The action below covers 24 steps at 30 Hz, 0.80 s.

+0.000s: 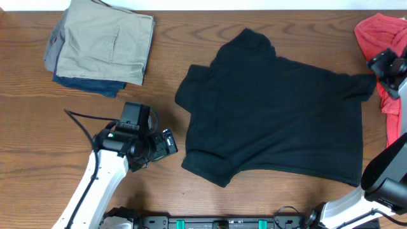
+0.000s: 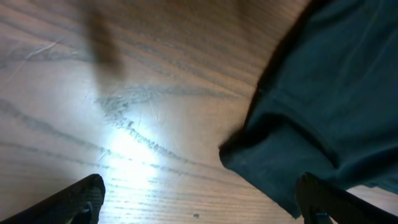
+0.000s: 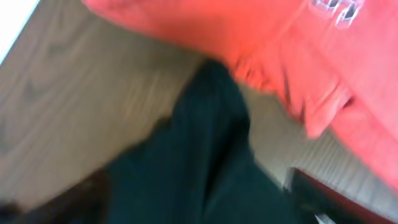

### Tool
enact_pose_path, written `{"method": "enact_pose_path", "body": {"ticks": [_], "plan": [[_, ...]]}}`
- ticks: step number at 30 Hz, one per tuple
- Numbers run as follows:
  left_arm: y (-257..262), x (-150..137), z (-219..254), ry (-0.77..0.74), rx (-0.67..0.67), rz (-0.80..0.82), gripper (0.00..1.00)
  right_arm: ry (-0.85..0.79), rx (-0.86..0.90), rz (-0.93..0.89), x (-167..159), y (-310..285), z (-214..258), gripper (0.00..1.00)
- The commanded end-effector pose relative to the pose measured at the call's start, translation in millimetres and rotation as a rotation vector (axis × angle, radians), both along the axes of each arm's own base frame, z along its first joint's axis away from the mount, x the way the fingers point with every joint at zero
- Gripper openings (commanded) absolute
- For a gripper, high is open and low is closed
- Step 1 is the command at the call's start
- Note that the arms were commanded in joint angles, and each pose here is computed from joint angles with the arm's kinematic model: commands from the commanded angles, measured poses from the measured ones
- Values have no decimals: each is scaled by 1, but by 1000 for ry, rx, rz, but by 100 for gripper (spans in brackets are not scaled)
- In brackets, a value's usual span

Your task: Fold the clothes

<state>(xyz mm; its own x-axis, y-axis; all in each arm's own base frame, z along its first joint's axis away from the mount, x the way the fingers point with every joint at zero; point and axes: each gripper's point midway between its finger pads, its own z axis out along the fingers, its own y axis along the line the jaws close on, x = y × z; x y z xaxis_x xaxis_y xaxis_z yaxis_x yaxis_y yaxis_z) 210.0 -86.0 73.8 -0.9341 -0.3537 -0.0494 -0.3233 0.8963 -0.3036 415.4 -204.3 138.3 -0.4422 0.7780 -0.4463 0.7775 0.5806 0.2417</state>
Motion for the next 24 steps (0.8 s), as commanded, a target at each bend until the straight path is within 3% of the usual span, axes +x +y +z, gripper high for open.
{"method": "enact_pose_path", "body": {"ticks": [1,6,14,19,24], "plan": [[-2,2,-8,9,-2,-25,98,-46,178,98,7,32,3,99],[-3,8,-15,17,2,-36,98,41,353,145,-16,70,-5,98],[-3,3,-24,59,10,-60,98,298,250,24,-92,71,7,97],[-3,3,-24,58,10,-63,98,310,220,-7,-128,82,23,98],[-3,3,-24,58,9,-62,98,321,230,-47,-171,101,11,99]]}}
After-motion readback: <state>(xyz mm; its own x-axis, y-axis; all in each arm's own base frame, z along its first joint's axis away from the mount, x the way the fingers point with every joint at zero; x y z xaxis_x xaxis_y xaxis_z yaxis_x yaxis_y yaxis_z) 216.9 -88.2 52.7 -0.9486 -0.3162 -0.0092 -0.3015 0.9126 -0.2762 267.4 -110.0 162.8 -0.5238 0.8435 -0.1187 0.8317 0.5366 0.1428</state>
